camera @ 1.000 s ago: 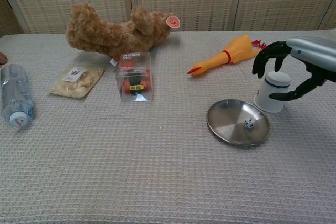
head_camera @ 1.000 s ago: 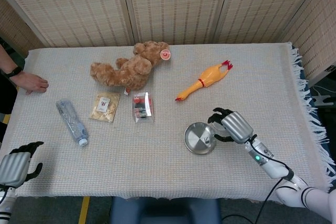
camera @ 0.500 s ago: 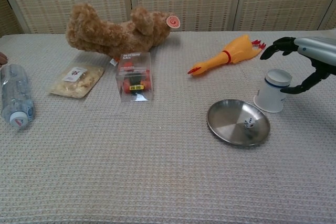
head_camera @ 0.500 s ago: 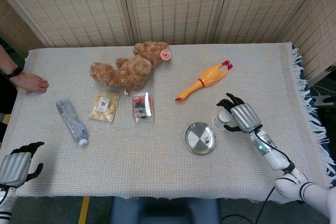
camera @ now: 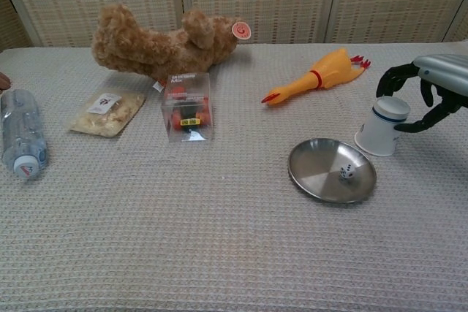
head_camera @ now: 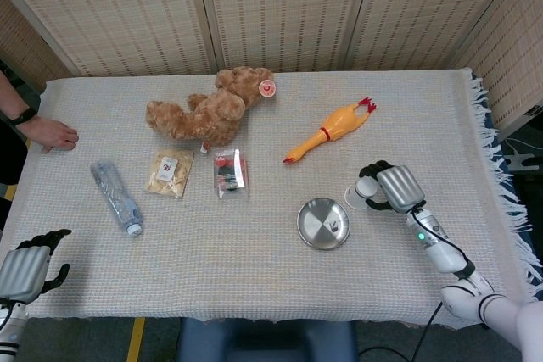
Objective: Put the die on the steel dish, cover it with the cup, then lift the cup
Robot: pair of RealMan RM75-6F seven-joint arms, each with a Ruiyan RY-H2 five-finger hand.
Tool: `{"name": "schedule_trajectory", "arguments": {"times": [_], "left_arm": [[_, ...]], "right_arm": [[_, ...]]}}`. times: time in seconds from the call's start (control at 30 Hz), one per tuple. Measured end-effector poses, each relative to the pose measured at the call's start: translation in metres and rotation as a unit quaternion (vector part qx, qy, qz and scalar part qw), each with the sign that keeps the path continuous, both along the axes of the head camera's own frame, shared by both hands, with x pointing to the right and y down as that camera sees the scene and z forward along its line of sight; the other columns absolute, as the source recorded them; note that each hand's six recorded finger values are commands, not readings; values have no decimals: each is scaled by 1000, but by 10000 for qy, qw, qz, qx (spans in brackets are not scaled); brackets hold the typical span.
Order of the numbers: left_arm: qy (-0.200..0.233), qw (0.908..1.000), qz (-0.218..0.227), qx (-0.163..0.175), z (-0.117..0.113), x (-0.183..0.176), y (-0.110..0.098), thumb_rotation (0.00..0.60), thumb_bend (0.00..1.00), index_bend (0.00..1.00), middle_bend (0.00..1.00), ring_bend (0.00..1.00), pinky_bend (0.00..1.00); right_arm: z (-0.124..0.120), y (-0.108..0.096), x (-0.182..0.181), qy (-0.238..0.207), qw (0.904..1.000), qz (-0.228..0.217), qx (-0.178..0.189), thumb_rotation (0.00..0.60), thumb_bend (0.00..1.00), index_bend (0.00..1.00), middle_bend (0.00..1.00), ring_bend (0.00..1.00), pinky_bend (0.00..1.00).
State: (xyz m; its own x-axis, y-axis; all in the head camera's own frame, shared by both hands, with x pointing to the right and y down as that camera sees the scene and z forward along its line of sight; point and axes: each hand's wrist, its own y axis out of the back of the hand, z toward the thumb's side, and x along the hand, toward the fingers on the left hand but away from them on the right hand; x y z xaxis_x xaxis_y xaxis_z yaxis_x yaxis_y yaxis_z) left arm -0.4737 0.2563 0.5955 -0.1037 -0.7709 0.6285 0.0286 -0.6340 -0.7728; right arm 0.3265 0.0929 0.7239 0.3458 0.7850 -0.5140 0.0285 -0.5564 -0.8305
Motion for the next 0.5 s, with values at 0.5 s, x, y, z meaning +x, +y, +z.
{"name": "schedule_trajectory", "arguments": {"times": [0.5], "left_arm": [[-3,10000,11,-31,0,1,1,600,381,211,244,240,324]], "right_arm": [[-40,18,-44,-835,9943,-520,417,600,94,526,487,432,712]]}}
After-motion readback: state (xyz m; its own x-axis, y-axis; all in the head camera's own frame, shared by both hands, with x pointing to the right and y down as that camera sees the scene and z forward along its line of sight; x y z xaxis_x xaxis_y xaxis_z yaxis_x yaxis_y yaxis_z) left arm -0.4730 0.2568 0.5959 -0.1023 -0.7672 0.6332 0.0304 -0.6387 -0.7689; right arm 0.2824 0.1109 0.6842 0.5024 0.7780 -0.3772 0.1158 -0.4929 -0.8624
